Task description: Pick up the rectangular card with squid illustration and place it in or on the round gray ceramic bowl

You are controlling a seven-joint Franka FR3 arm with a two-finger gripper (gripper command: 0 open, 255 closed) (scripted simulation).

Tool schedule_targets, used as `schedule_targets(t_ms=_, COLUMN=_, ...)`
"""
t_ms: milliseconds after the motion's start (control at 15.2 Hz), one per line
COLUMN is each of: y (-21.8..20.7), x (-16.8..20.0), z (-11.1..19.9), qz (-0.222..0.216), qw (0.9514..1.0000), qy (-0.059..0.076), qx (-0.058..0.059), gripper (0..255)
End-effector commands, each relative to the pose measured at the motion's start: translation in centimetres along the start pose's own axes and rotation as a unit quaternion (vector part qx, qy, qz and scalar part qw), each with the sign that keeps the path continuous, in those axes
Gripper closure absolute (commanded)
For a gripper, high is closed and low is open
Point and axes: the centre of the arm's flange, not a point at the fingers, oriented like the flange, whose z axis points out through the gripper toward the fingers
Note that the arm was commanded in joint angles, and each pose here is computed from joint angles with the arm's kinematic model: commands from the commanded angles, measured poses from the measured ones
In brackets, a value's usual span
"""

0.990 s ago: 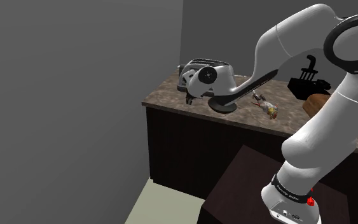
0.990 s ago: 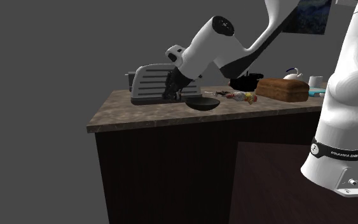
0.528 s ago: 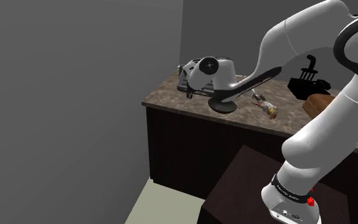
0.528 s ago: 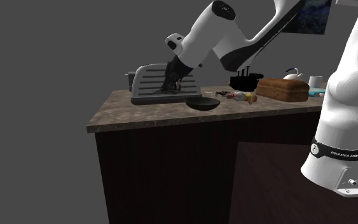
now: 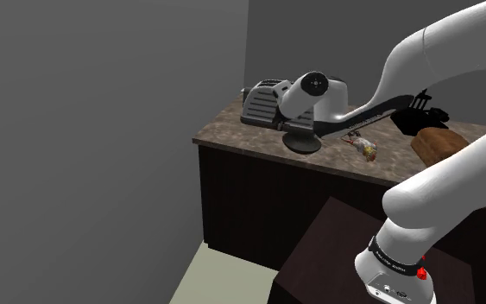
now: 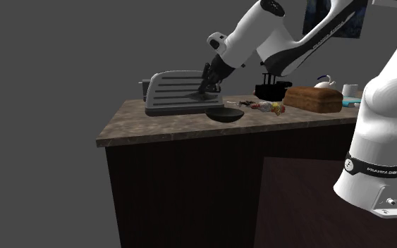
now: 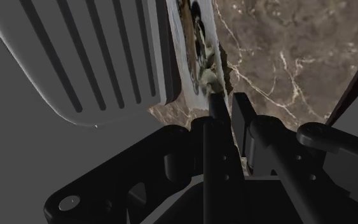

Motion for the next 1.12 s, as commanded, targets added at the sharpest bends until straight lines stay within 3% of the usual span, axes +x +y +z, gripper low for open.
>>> schedule_targets(t_ms=0, y=0.4, x=-2.4, z=-1.1, qz=0.0, qw=1.0, qy=0.001, qx=0.0, gripper=255)
schedule_targets(t_ms=330, y=1.6, x=-7.7, z=-2.7, qz=0.0, qw=1.0, qy=0.001, qx=0.0, gripper=255)
schedule_targets(t_ms=1056, y=-2.6, x=-9.0, z=1.1, qz=0.0, qw=1.0, qy=0.001, qx=0.0, gripper=255)
